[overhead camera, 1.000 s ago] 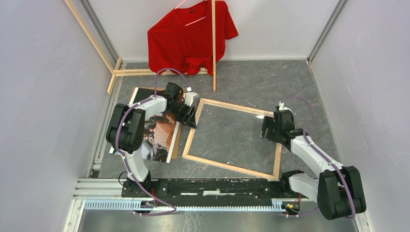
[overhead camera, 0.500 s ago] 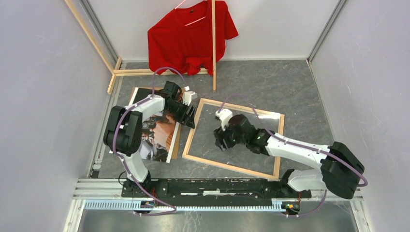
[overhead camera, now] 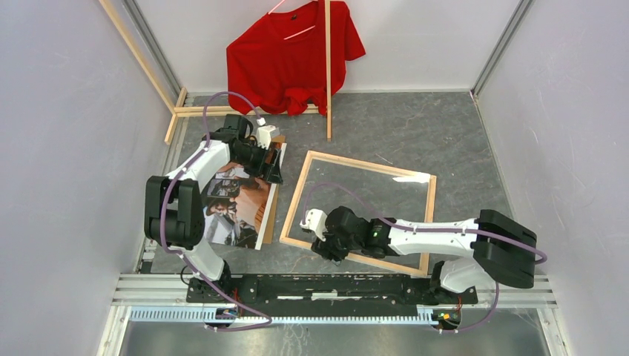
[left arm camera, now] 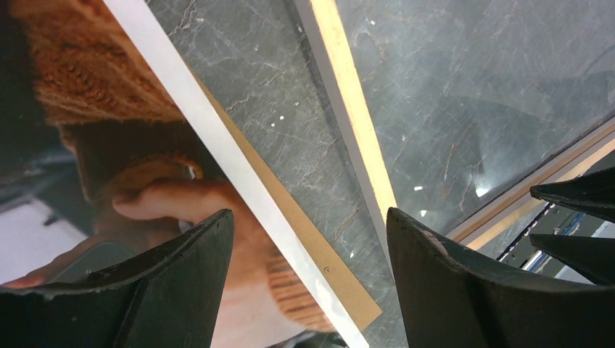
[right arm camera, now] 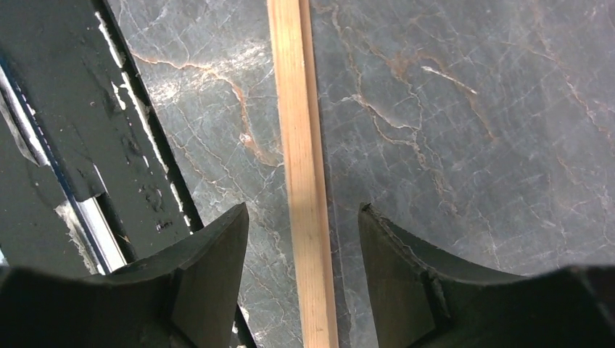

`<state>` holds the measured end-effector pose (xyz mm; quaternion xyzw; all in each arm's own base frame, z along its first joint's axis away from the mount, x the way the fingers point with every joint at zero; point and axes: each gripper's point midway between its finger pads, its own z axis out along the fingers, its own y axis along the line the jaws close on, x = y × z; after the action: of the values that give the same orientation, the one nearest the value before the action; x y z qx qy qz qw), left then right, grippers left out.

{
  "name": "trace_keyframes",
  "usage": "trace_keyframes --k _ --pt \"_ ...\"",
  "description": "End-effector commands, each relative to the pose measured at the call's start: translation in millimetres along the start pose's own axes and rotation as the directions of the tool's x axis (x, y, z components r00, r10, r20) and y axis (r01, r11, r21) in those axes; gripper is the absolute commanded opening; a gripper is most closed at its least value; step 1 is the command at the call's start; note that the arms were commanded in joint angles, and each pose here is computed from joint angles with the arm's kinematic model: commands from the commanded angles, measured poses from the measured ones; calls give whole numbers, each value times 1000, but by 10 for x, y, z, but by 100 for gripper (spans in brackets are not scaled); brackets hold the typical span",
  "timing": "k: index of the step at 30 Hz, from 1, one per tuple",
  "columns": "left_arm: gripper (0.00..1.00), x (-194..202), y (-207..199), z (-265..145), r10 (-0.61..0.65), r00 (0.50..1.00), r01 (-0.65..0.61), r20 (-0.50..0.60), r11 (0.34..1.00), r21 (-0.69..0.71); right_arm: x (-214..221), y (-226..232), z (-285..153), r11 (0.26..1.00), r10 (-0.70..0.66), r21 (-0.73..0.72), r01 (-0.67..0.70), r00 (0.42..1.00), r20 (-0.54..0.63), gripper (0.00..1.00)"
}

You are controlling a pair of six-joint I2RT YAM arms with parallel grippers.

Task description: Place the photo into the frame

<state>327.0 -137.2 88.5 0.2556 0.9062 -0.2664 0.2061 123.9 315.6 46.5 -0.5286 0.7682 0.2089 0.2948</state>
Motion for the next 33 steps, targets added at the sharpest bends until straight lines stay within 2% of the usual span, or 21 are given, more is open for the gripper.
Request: trace_keyframes --k 1,12,18,20,27,31,33 --pt "84 -55 30 -177 58 998 -58 19 998 -23 -77 11 29 998 -61 23 61 998 10 62" --pt "85 -7 57 -231 62 998 -62 18 998 -31 89 63 163 984 -161 70 166 984 -75 44" --pt "92 44 -17 -263 51 998 -51 21 999 -12 -130 -34 113 971 -193 138 197 980 -45 13" --pt "97 74 -81 -253 22 999 -22 25 1000 15 -273 -84 40 964 -202 172 201 979 -11 8" --pt "100 126 -417 -139 -139 990 130 31 968 214 -678 -145 -280 960 -192 232 158 973 130 0" --pt "100 33 -502 -124 -215 976 199 25 940 278 -796 -184 -465 959 -171 258 115 964 206 0" --pt "100 -62 -598 -154 -275 961 254 14 905 342 -825 -182 -506 961 -161 258 99 959 231 0"
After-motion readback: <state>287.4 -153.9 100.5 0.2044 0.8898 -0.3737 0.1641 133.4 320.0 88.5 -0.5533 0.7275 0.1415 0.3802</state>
